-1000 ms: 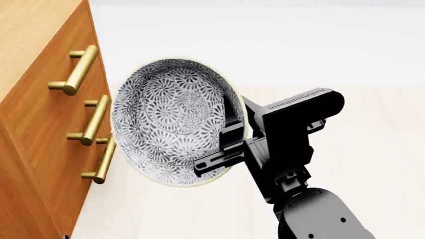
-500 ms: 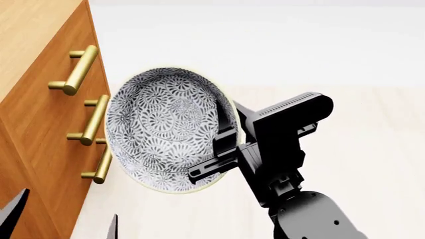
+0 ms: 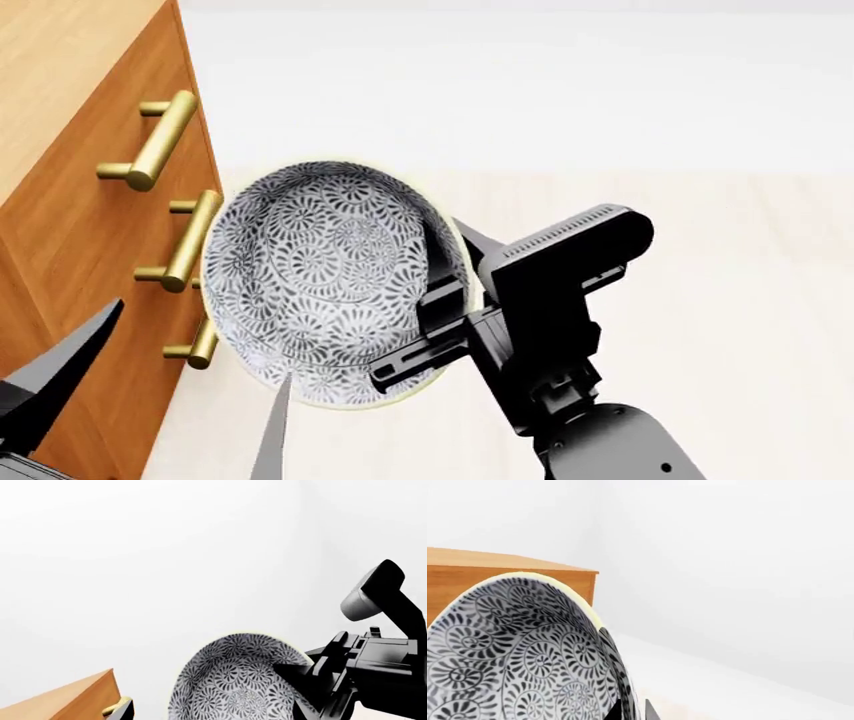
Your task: Put the bowl on top of the cabinet.
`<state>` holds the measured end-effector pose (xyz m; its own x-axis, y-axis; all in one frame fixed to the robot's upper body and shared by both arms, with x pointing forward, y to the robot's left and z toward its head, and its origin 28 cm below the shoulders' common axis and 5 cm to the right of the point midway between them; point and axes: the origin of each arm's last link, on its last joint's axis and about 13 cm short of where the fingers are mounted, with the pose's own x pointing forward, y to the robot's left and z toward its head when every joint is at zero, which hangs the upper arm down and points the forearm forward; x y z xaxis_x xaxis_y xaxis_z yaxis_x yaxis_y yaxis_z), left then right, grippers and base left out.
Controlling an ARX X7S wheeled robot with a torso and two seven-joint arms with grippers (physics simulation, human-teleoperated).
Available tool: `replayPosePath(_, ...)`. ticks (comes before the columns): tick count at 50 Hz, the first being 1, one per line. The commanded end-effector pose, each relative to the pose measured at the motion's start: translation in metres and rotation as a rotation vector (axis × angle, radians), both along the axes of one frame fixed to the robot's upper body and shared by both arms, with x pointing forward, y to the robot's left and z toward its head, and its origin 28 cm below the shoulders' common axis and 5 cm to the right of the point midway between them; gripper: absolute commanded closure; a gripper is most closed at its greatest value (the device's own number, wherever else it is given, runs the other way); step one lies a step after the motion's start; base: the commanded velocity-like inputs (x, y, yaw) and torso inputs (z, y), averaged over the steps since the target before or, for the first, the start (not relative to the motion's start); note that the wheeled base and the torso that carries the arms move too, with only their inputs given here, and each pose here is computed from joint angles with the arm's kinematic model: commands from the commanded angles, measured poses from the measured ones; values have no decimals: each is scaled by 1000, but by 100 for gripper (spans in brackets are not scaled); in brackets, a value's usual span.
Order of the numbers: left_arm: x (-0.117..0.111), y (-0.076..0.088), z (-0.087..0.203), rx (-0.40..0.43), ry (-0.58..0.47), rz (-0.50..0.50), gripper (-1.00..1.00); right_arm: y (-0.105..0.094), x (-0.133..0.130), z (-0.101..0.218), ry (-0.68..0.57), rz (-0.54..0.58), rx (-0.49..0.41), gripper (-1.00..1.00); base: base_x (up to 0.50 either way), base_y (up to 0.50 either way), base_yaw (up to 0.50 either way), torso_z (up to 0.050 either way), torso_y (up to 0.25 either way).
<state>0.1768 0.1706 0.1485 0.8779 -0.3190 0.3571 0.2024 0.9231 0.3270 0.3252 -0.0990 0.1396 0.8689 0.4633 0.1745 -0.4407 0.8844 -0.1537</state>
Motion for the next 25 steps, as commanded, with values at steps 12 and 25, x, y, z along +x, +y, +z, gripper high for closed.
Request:
replayPosePath(12, 28, 4, 19, 11, 49, -6, -100, -1, -3, 0, -28, -1, -16, 100, 0, 0, 0, 0, 1)
replayPosePath(25, 41, 10, 46, -69, 189, -121, -100, -1, -5, 0, -32, 4, -23, 100, 0, 0, 0, 1, 0)
